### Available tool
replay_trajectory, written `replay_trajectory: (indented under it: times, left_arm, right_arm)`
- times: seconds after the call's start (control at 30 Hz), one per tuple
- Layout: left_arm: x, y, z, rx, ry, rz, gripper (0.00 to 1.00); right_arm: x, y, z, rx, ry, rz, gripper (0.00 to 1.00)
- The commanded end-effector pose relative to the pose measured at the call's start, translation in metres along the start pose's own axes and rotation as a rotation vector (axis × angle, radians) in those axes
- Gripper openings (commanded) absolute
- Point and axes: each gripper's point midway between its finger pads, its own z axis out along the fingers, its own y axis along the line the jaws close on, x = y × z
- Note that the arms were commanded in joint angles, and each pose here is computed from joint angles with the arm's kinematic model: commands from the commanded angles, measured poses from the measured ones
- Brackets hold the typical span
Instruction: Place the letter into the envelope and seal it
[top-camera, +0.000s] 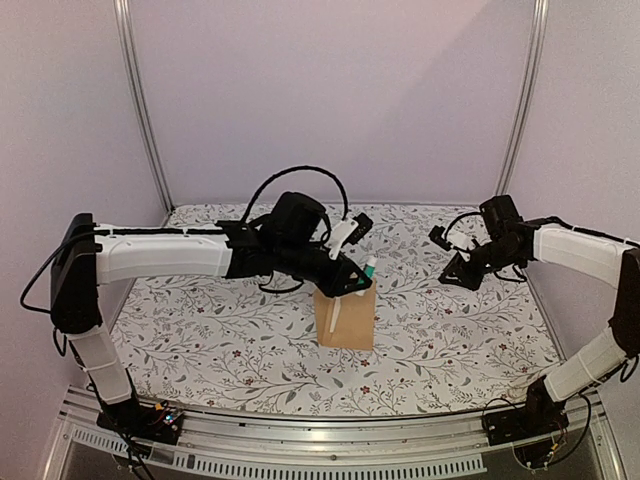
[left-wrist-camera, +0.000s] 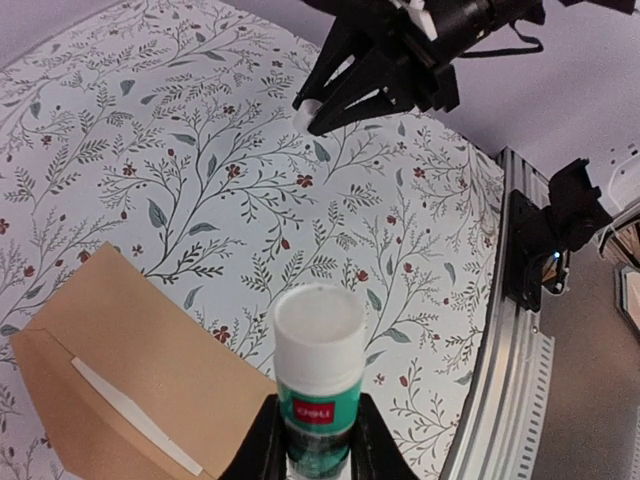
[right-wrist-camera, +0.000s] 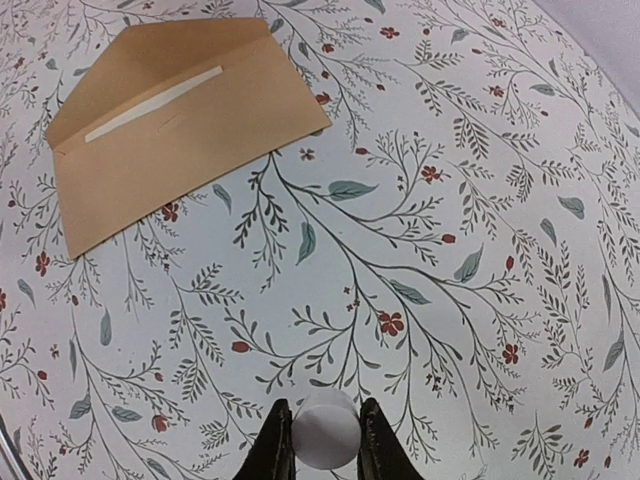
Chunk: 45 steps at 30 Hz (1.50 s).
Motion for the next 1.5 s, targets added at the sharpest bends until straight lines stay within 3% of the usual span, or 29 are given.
replay_trajectory:
  times: [0.0, 0.37, 1.0, 1.23, 1.47]
  left_arm:
    - [-0.039, -0.001, -0.014, -0.007, -0.115, -0.014, 0.0]
    - [-0.047, 0.007, -0.017, -0.018, -0.136, -0.043, 0.0]
    - [-0.049, 0.018, -0.019, -0.035, -0.143, -0.073, 0.01]
    - [-0.049, 0.02, -0.019, -0.037, -0.143, -0.078, 0.01]
    - [-0.053, 0.019, -0.021, -0.04, -0.155, -0.08, 0.01]
  right_arm:
    - [0.008, -0.026, 0.004, 0.173, -0.001, -0.024, 0.06]
    - [0.048, -0.022, 0.038, 0.128, 0.087, 0.037, 0.09]
    - [0.076, -0.019, 0.064, 0.058, 0.15, 0.145, 0.17]
    - [0.081, -0.019, 0.067, 0.051, 0.159, 0.169, 0.29]
    - [0.069, -0.025, 0.057, 0.067, 0.134, 0.191, 0.34]
